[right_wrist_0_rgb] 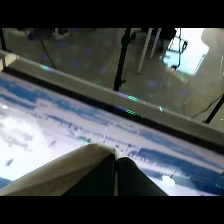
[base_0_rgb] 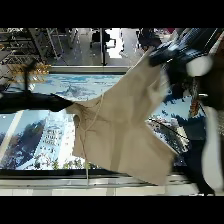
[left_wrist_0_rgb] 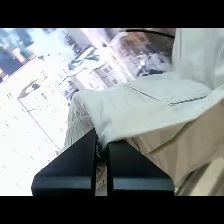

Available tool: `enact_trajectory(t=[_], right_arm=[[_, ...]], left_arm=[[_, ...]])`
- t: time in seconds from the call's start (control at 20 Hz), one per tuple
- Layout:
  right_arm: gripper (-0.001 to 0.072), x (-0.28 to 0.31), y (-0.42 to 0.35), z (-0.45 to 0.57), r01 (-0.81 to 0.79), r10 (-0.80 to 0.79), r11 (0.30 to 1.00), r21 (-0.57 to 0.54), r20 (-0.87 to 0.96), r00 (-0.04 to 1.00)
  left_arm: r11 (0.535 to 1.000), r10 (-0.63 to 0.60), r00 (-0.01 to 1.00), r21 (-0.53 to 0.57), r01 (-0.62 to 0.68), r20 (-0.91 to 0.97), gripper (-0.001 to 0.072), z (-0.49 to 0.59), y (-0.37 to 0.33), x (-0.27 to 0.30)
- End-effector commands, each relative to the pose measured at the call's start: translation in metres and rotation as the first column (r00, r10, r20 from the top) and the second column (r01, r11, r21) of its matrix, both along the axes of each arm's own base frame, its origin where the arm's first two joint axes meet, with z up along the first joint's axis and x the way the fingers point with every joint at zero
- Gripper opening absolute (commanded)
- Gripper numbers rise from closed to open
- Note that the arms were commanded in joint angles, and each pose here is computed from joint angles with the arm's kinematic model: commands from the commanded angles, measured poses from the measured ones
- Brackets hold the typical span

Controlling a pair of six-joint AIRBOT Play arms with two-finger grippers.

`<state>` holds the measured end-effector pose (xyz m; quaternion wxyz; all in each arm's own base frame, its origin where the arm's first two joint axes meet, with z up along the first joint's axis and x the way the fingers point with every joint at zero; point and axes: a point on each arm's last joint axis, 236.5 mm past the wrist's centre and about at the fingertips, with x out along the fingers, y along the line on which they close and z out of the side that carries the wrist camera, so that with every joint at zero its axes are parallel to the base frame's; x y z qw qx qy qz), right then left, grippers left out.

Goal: Fold the clothes and pants, and hang the long-sleeved shirts on hangers.

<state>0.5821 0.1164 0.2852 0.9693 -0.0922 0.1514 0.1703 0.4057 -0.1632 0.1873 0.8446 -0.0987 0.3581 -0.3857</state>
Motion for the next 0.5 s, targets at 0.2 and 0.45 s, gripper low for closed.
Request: enact_trajectory(t=[0.2,0.45], right_arm=[[0.0463,0.079,-0.028,-0.112,0.127,-0.112,0.984,0.122,-0.121,0.986],[0.0461,-0.032,-0.122,-0.175,0.299,-0.131,0.943,0.148,-0.661,0.739]], left_arm=[[0.862,0.502,0.859,-0.024,-0.506,-0.095,0.0491,-0.127,0.119,0.166],[0.914,0.392,0.807,0.089,-0.396,-0.442,0.0489,-0.162,0.162,0.077]])
